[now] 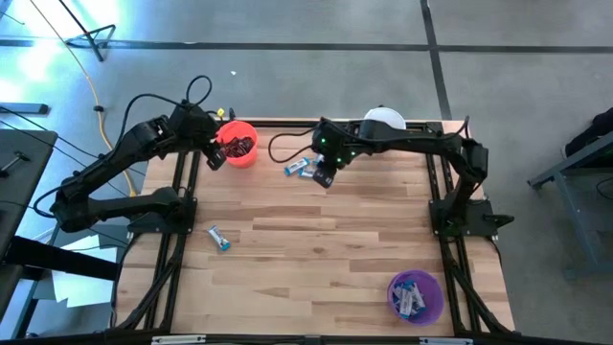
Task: Sort candy
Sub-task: Put the white chocolate into the violet bucket
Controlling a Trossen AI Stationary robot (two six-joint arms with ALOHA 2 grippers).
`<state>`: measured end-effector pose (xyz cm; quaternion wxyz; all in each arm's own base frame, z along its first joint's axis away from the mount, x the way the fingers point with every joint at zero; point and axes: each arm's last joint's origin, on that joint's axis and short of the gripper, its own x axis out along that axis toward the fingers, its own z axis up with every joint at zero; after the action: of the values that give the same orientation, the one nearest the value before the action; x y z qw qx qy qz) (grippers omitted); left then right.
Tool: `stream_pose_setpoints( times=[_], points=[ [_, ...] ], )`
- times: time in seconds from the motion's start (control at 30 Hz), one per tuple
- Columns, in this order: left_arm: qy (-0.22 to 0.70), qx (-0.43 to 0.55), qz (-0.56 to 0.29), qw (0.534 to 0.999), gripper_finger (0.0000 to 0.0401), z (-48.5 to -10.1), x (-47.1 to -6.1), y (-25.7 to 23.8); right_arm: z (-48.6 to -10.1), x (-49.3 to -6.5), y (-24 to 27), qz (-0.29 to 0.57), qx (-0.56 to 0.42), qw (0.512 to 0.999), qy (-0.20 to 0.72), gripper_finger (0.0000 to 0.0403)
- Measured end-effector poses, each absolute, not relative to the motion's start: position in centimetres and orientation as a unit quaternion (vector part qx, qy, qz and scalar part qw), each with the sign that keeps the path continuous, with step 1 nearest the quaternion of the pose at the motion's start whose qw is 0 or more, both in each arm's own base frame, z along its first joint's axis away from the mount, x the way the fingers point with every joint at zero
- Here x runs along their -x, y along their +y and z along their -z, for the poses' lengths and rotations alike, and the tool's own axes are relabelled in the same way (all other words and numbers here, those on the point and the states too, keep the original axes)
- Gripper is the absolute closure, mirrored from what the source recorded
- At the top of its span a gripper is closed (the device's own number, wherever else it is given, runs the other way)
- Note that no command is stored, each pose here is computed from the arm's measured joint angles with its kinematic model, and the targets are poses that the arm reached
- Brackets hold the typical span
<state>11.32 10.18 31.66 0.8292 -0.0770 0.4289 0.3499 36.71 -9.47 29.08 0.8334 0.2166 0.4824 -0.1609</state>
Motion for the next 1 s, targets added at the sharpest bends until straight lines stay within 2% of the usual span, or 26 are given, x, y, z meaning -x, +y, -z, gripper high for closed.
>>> stream_pose_setpoints(
  times=[0.17, 0.3, 0.47, 0.7, 1.0],
  points=[
    [0.413, 0.091, -0.365, 0.829, 0.0249, -31.8, -11.3, 10.5, -28.6, -36.8, -10.4, 0.105, -0.116, 0.851, 0.502, 0.0279],
    [0.392, 0.110, -0.382, 0.830, 0.0249, -31.9, -11.3, 10.7, -27.1, -37.3, -11.7, 0.086, -0.084, 0.848, 0.516, 0.0279],
    [0.374, 0.134, -0.400, 0.826, 0.0249, -32.0, -11.3, 11.0, -24.5, -37.7, -13.9, 0.076, -0.096, 0.833, 0.540, 0.0275],
    [0.363, 0.156, -0.419, 0.817, 0.0249, -32.0, -11.0, 11.3, -22.0, -37.9, -16.6, 0.107, -0.156, 0.817, 0.545, 0.0252],
    [0.361, 0.160, -0.431, 0.811, 0.0249, -32.0, -10.7, 11.6, -19.2, -39.3, -16.6, 0.062, -0.181, 0.819, 0.540, 0.0240]
  ],
)
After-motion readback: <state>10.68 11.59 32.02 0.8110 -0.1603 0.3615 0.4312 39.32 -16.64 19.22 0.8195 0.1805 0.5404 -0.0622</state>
